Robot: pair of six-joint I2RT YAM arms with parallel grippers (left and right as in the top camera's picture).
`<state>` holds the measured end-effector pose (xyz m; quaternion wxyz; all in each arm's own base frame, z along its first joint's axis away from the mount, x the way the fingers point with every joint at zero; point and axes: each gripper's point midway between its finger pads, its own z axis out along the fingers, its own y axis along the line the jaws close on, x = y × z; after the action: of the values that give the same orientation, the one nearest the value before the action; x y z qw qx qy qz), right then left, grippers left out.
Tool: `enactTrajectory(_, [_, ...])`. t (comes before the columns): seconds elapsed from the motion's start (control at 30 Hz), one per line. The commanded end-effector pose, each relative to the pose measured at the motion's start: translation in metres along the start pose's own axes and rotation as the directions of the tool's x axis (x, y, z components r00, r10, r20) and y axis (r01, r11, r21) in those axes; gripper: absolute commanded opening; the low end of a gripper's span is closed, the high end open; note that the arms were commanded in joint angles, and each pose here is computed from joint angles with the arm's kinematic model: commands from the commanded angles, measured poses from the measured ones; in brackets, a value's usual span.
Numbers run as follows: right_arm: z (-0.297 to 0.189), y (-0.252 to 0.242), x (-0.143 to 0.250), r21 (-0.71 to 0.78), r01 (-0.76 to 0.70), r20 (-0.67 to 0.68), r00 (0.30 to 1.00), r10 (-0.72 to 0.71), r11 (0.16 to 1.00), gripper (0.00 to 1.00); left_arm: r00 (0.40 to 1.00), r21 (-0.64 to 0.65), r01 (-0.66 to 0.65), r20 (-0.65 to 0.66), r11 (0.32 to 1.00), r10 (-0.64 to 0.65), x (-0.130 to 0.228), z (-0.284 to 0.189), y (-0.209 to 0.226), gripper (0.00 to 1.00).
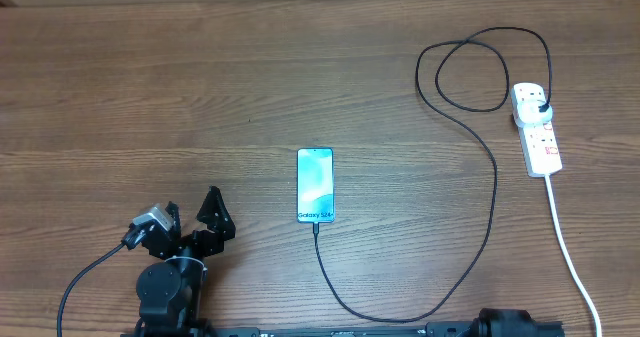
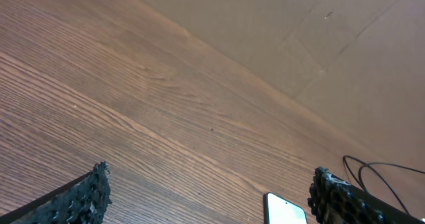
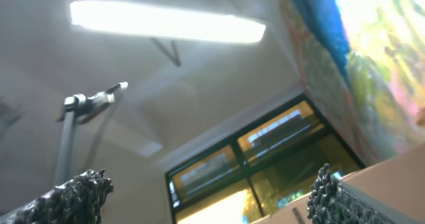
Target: Plug charger to phone and switch on socket
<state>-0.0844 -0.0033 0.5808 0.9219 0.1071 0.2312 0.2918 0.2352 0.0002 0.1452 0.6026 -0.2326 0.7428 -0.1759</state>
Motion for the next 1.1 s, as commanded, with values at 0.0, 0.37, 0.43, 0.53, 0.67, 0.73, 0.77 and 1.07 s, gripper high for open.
enactTrajectory(0.0, [0.006,-0.033,0.025,0.075,-0.067,0.006,0.998,0.067,0.995,1.00,1.000,0.002,-0.001,0.001,1.000,0.001,0.001,0.000,0.001,1.00])
enactTrajectory(0.37, [-0.007,-0.160,0.152,0.367,-0.402,0.023,0.906,0.423,0.839,1.00,1.000,0.002,-0.001,0.001,1.000,0.001,0.001,0.000,0.001,1.00])
enactTrajectory(0.43, [-0.016,-0.180,0.177,0.422,-0.450,0.026,0.874,0.486,0.787,1.00,1.000,0.002,-0.001,0.001,1.000,0.001,0.001,0.000,0.001,1.00])
enactTrajectory(0.53, [-0.034,-0.208,0.211,0.501,-0.451,0.012,0.857,0.516,0.738,1.00,1.000,0.002,-0.001,0.001,1.000,0.001,0.001,0.000,0.001,1.00])
enactTrajectory(0.67, [-0.058,-0.238,0.248,0.587,-0.401,-0.028,0.858,0.512,0.703,1.00,1.000,0.002,-0.001,0.001,1.000,0.001,0.001,0.000,0.001,1.00])
enactTrajectory(0.73, [-0.071,-0.251,0.264,0.623,-0.372,-0.048,0.860,0.509,0.688,1.00,1.000,0.002,-0.001,0.001,1.000,0.001,0.001,0.000,0.001,1.00])
enactTrajectory(0.77, [-0.077,-0.256,0.270,0.638,-0.359,-0.057,0.860,0.507,0.681,1.00,1.000,0.002,-0.001,0.001,1.000,0.001,0.001,0.000,0.001,1.00])
enactTrajectory(1.07, [-0.123,-0.292,0.314,0.686,-0.062,-0.288,0.892,0.349,0.725,1.00,1.000,0.002,-0.001,0.001,1.000,0.001,0.001,0.000,0.001,1.00])
